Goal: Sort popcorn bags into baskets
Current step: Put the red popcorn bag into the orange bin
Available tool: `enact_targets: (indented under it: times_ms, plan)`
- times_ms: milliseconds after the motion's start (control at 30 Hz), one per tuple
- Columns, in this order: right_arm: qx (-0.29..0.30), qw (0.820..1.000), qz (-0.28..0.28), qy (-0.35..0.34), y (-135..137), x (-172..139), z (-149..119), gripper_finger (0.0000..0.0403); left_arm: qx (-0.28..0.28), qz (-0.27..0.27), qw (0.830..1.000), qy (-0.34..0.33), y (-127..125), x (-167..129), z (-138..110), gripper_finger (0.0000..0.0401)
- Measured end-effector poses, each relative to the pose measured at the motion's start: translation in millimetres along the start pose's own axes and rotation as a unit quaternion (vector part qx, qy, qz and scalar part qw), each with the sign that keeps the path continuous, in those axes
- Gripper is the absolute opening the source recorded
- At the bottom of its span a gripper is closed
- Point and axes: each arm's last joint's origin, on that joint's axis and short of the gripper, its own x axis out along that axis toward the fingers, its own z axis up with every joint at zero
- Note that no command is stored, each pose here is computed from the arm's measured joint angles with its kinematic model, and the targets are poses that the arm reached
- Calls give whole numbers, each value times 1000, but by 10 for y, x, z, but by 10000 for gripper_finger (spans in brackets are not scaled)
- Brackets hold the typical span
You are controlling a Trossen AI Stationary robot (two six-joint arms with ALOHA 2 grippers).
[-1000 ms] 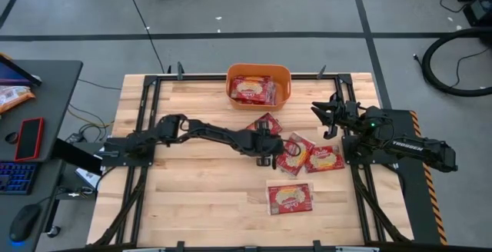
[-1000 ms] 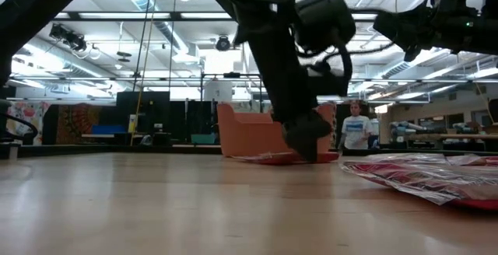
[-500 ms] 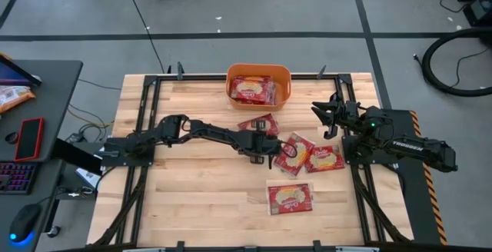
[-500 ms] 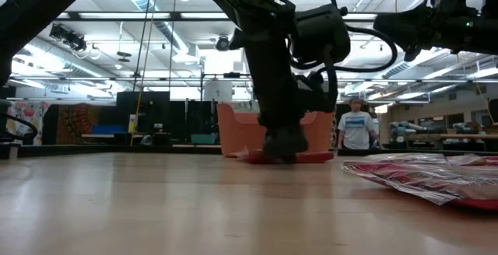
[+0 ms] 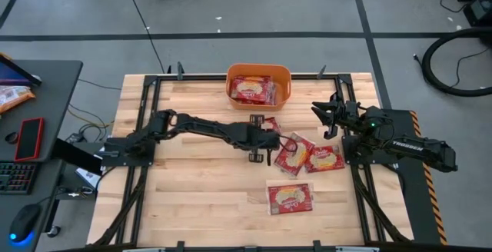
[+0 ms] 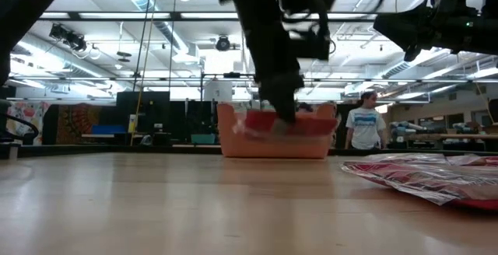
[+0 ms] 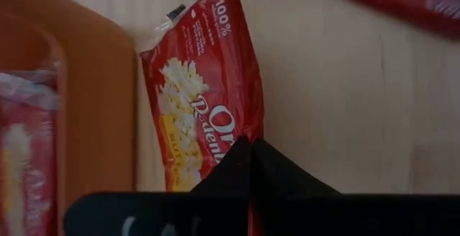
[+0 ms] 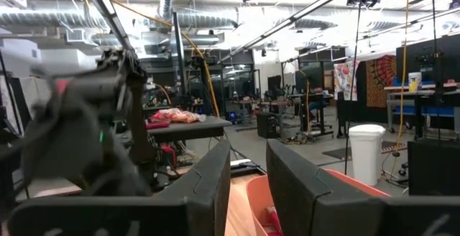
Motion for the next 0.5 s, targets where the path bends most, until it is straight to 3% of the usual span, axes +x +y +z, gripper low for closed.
enact_targets:
  times_ms: [167, 267, 500]
  plan:
    - [0, 1000, 0, 0, 0, 0, 0, 96, -29, 13, 999, -36, 258, -322, 36, 4]
    - [0, 1000, 0, 0, 0, 0, 0, 96, -32, 47, 997, -52, 407, -460, 49, 4]
    - [0, 1000, 0, 0, 0, 0, 1, 96, 23, 93, 995, -40, 790, -361, -1, 3]
